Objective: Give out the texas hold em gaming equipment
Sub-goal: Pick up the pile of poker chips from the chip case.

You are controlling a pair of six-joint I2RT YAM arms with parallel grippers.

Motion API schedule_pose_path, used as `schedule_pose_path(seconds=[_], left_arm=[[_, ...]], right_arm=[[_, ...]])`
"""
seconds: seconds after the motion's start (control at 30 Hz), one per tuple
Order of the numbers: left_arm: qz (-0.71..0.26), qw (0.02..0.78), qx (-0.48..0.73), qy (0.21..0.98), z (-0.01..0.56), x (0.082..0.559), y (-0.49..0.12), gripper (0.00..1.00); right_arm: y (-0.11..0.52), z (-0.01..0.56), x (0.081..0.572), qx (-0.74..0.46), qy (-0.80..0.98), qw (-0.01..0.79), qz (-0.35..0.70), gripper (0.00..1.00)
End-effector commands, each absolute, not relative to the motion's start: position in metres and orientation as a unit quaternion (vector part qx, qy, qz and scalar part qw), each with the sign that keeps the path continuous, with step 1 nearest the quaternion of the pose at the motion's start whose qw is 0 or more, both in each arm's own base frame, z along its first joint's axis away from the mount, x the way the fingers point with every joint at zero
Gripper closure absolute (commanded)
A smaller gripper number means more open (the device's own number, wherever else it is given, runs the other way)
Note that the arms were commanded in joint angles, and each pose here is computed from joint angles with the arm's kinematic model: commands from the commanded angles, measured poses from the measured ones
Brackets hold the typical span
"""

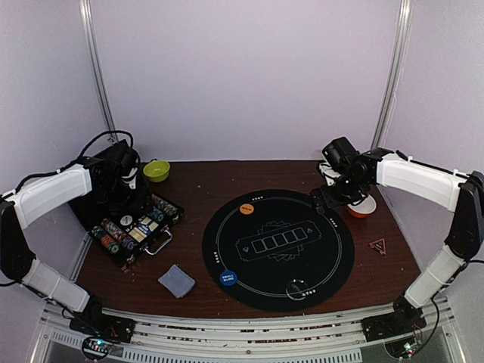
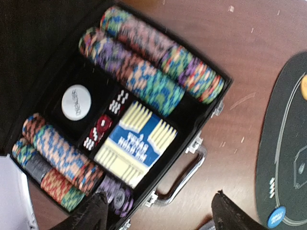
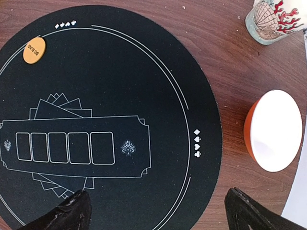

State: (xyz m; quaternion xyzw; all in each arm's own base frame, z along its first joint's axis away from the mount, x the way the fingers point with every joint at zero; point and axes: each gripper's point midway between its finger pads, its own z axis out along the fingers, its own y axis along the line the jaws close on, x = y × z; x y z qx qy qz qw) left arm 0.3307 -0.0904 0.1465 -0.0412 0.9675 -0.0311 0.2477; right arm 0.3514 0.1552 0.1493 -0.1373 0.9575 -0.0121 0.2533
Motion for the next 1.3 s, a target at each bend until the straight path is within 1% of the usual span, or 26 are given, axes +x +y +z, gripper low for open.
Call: schedule_pose_path(seconds=[0.0,0.1,0.2,0.27,0.3,0.43,0.6,0.67,0.77,0.9,0.93,1.03,1.1,1.17,1.27], left_arm=[[-0.002,0.163,-0.031,0.986,0.146,0.293,-0.079,0.26],[0.08,0.125,-0.03,0.989,0.151,0.277,-0.054,0.32],[0.144,0.072,-0.016,0.987,0.137,0.254,-0.032,0.33],[0.147,0.043,0.002,0.988,0.122,0.247,-0.031,0.33],[0.141,0.042,0.009,0.989,0.116,0.251,-0.034,0.34],[0.127,0.054,0.036,0.99,0.103,0.278,-0.044,0.44],[0.131,0.037,0.05,0.989,0.083,0.282,-0.04,0.5],[0.145,0.034,0.043,0.988,0.08,0.281,-0.035,0.51],[0.176,0.04,0.021,0.983,0.087,0.283,-0.022,0.57],[0.184,0.031,-0.003,0.982,0.093,0.278,-0.003,0.57],[0.178,0.024,-0.007,0.984,0.091,0.275,0.0,0.56],[0.168,-0.013,-0.013,0.986,0.08,0.262,0.008,0.46],[0.165,-0.036,-0.015,0.985,0.07,0.255,0.01,0.45],[0.161,-0.037,-0.014,0.986,0.066,0.256,0.009,0.45],[0.152,-0.014,-0.023,0.988,0.068,0.273,0.009,0.44]], right_arm=[[0.158,0.154,0.355,-0.152,0.957,0.248,-0.013,0.0],[0.16,0.154,0.355,-0.156,0.957,0.244,-0.006,0.0],[0.164,0.154,0.354,-0.158,0.957,0.244,0.003,0.0],[0.165,0.154,0.354,-0.159,0.957,0.243,0.008,0.0],[0.166,0.154,0.354,-0.16,0.957,0.242,0.01,0.0],[0.166,0.154,0.353,-0.159,0.957,0.242,0.01,0.0],[0.16,0.155,0.351,-0.155,0.955,0.253,0.0,0.0],[0.159,0.156,0.351,-0.155,0.955,0.254,-0.001,0.0],[0.16,0.155,0.351,-0.156,0.955,0.253,0.0,0.0],[0.161,0.151,0.351,-0.156,0.956,0.248,0.003,0.0],[0.161,0.151,0.351,-0.157,0.956,0.248,0.004,0.0],[0.162,0.152,0.351,-0.157,0.955,0.25,0.006,0.0],[0.162,0.153,0.352,-0.157,0.955,0.252,0.008,0.0],[0.163,0.153,0.352,-0.158,0.955,0.252,0.01,0.0],[0.163,0.152,0.352,-0.158,0.955,0.251,0.011,0.0]])
